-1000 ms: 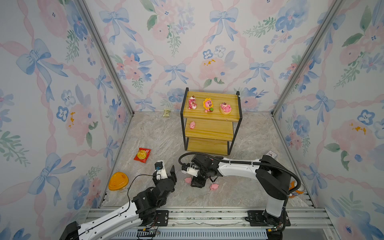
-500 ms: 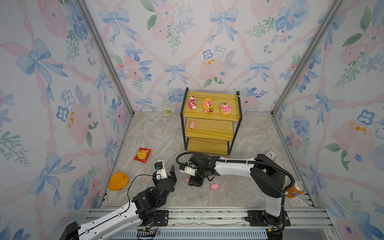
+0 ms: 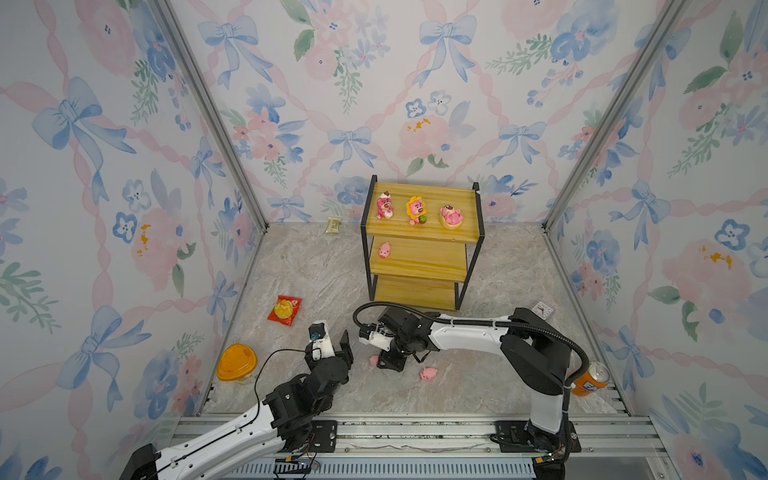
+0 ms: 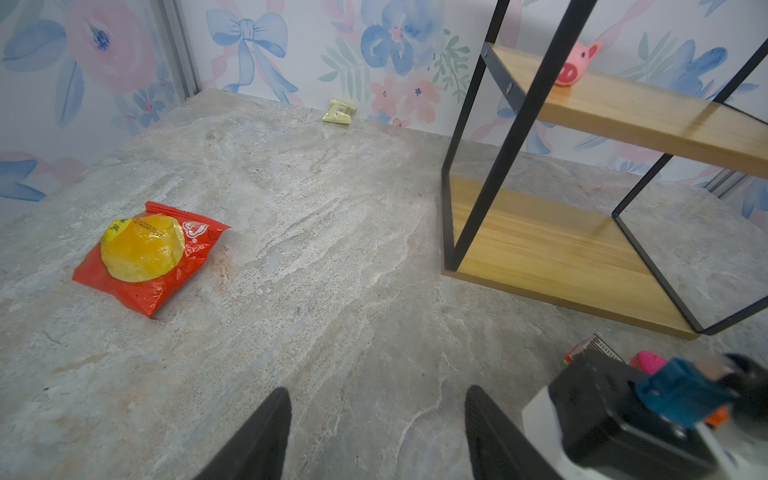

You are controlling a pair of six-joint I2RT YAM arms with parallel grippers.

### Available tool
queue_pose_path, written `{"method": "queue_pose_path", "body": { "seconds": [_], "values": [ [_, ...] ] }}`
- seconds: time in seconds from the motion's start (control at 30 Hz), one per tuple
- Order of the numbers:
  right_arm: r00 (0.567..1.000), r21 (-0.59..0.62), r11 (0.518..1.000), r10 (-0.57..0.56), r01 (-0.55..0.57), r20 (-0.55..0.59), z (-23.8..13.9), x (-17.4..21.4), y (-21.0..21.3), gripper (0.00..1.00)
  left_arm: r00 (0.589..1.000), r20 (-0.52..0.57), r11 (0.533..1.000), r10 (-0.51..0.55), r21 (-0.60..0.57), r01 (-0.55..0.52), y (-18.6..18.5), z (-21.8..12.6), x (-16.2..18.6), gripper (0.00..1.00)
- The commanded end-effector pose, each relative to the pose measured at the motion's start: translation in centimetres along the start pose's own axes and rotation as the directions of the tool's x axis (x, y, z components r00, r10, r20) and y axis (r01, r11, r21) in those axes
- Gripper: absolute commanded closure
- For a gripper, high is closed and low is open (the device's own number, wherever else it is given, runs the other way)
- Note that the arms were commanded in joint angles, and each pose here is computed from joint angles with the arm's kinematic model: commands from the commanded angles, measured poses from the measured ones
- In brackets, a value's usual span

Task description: Place and organize the plastic toys onto the shelf

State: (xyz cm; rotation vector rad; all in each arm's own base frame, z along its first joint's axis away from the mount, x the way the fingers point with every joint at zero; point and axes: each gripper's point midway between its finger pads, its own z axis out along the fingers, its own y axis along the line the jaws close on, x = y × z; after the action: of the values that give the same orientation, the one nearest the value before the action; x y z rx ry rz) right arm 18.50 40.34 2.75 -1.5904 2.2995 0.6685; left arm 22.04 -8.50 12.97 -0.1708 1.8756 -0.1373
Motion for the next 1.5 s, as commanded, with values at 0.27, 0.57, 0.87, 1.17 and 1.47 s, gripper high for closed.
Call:
{"method": "queue_pose_path", "body": {
  "seconds": [0.27,0.57,0.87,1.17,1.47],
  "values": [
    [0.999,0.020,0.999,0.033,-0.033,-0.011,-0.9,0.8,-0.3,0.67,1.000,0.000,1.000,0.000,0.003,0.000,0.0,0.1,0.0,0.33],
    [0.999,0.025,0.999,0.027,-0.027,-0.024,-0.9,1.8,-0.4,0.60,1.000,-0.002,1.000,0.000,0.003,0.000,0.0,0.1,0.0,0.33],
    [0.999,0.014,1.000,0.021,-0.021,-0.029,-1.1,2.0,-0.2,0.60,1.000,-0.008,1.000,0.000,0.003,0.000,-0.1,0.1,0.0,0.33],
    [0.998,0.007,0.998,0.063,-0.063,0.002,-2.5,1.4,-0.1,0.73,1.000,-0.009,1.000,0.001,0.001,-0.001,-0.1,0.1,0.0,0.33],
    [0.996,0.041,0.996,0.083,-0.084,0.024,-4.7,0.7,-0.1,0.74,1.000,-0.008,1.000,0.003,0.003,-0.003,-0.2,0.1,0.0,0.33]
  ]
}}
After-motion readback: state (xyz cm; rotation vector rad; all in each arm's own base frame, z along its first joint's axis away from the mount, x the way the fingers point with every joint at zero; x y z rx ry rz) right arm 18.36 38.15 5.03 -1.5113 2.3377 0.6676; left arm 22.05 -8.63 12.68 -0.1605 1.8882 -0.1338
